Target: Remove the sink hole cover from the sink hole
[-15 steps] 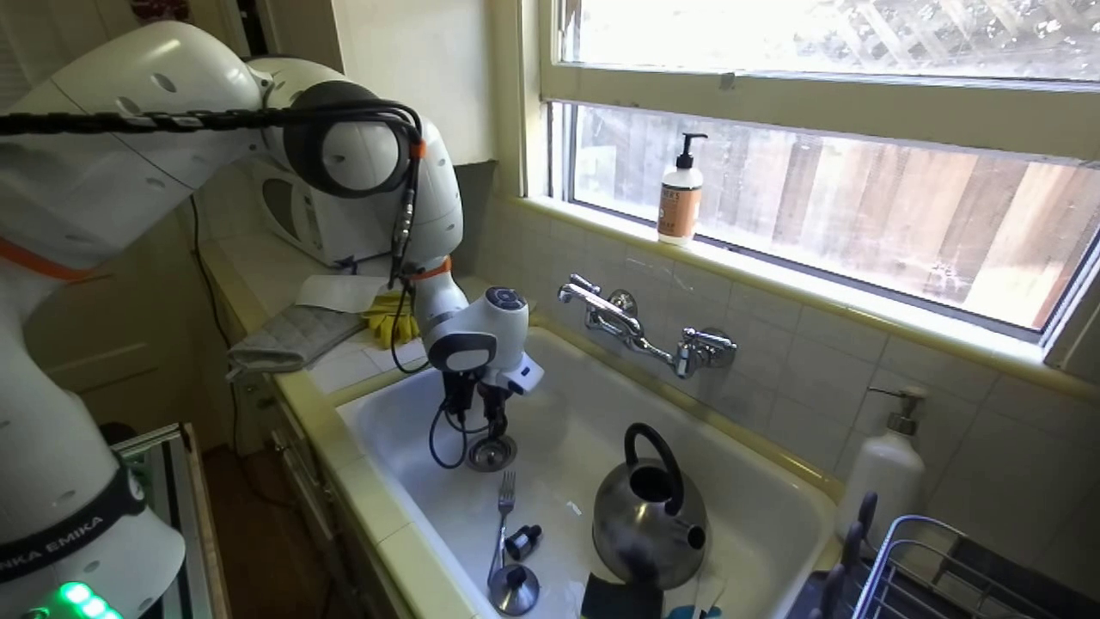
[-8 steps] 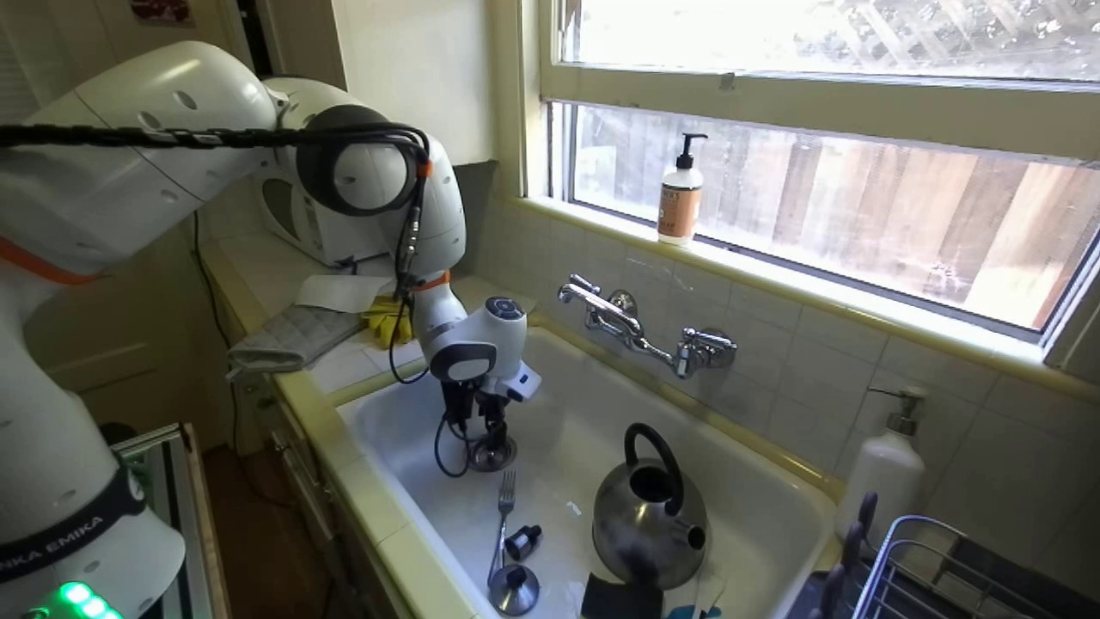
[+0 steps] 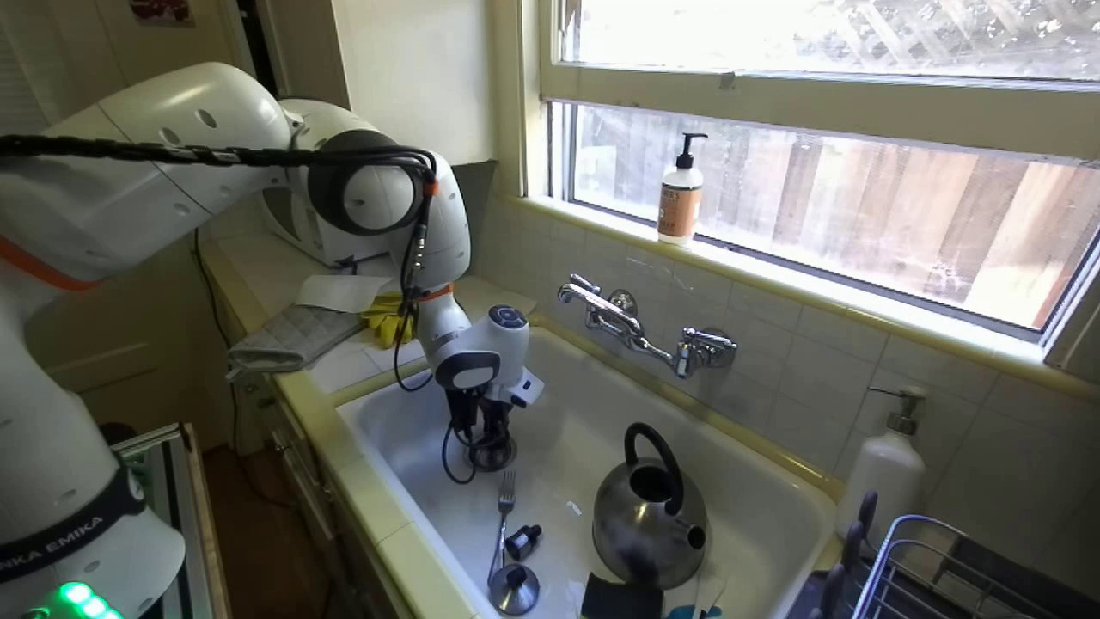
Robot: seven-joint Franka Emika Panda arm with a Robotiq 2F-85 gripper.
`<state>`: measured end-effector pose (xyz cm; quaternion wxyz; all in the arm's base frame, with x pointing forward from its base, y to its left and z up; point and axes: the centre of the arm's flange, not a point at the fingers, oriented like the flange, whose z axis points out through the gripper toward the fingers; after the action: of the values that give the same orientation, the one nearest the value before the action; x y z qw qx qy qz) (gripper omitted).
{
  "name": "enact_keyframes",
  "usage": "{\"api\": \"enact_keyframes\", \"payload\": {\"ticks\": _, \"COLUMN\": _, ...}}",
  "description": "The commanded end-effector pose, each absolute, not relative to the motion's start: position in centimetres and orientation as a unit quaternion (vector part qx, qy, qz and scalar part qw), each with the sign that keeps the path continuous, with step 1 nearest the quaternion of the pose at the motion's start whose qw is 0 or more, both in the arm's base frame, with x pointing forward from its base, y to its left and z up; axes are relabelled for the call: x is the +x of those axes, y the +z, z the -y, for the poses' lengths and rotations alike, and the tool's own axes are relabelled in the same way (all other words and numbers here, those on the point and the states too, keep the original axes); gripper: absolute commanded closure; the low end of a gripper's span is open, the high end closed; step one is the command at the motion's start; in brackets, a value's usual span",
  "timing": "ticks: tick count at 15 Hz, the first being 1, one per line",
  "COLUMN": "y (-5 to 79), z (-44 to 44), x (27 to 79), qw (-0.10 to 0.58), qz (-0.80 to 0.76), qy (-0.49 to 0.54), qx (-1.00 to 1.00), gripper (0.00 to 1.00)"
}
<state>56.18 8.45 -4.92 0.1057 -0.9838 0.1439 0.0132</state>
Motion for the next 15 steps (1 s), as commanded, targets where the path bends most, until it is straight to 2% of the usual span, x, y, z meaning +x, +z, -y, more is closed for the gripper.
{"api": "enact_keyframes", "payload": {"ticks": 1, "y": -5.9, "z": -8.4, "x": 56.7, "qw": 0.103, "qz": -0.136, "qy": 0.004, "qx": -0.985, "gripper": 0.82}}
{"api": "enact_keyframes", "payload": {"ticks": 3, "y": -5.9, "z": -8.4, "x": 56.8, "qw": 0.105, "qz": -0.135, "qy": 0.003, "qx": -0.985, "gripper": 0.97}}
{"api": "enact_keyframes", "payload": {"ticks": 4, "y": -5.8, "z": -8.5, "x": 56.9, "qw": 0.106, "qz": -0.135, "qy": 0.004, "qx": -0.985, "gripper": 1.0}}
{"api": "enact_keyframes", "payload": {"ticks": 15, "y": -3.2, "z": -7.5, "x": 56.4, "qw": 0.127, "qz": -0.149, "qy": 0.018, "qx": -0.98, "gripper": 0.99}}
